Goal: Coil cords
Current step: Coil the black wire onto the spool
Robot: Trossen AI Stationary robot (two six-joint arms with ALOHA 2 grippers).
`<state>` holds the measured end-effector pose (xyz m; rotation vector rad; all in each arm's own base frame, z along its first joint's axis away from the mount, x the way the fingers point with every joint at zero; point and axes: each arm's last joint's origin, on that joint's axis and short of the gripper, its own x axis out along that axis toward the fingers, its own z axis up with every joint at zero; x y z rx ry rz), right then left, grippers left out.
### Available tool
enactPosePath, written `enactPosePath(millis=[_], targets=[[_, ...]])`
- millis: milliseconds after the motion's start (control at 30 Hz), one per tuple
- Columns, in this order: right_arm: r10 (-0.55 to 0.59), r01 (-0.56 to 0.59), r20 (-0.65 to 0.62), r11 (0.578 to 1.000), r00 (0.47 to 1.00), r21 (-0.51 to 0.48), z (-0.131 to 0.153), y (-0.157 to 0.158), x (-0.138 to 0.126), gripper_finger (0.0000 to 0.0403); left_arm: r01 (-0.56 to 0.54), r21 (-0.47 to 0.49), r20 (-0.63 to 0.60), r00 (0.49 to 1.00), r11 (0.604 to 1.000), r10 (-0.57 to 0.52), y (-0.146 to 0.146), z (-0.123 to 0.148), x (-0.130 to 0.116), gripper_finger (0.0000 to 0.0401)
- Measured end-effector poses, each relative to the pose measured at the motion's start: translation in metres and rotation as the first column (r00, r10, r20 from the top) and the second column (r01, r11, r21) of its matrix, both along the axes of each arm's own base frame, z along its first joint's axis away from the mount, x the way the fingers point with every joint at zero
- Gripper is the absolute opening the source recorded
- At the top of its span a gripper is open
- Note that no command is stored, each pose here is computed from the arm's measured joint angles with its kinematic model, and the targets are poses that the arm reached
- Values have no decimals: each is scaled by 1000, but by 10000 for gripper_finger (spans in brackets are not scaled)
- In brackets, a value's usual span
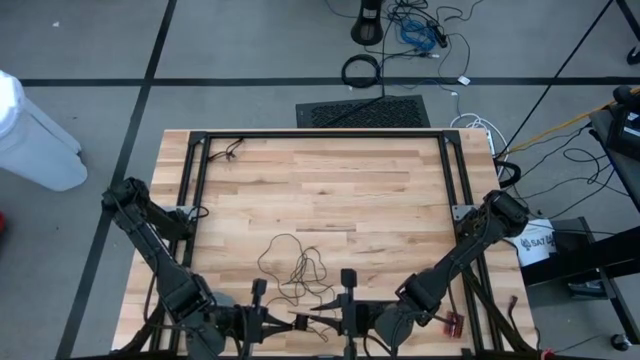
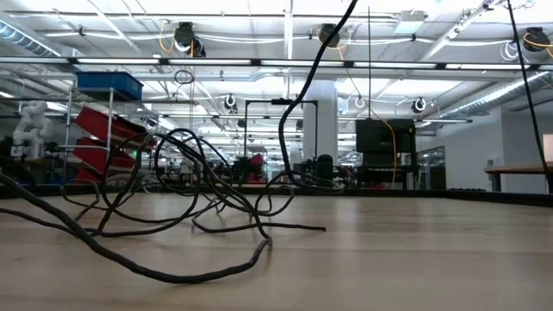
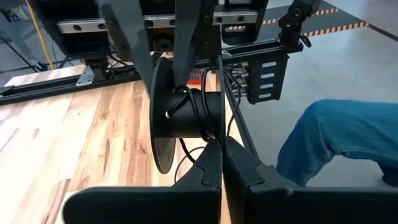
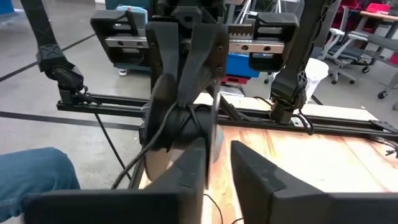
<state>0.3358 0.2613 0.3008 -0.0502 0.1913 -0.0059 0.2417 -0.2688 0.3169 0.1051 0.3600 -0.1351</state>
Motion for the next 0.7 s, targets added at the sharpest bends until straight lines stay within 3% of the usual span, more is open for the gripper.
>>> enactPosePath(millis=[133, 433, 700], targets=[[0, 0, -2, 1000, 1000, -18, -1, -1, 1, 7, -4, -2, 5, 1000, 1000, 4, 0, 0, 0, 2], [-2, 2, 16, 999, 1000, -39, -1, 1, 2, 1, -23, -44, 54, 998, 999, 25, -2, 6, 2, 34], [-28, 31, 49, 998, 998, -57, 12, 6, -12, 0, -22, -74, 154, 988, 997, 33, -7, 17, 1, 101]])
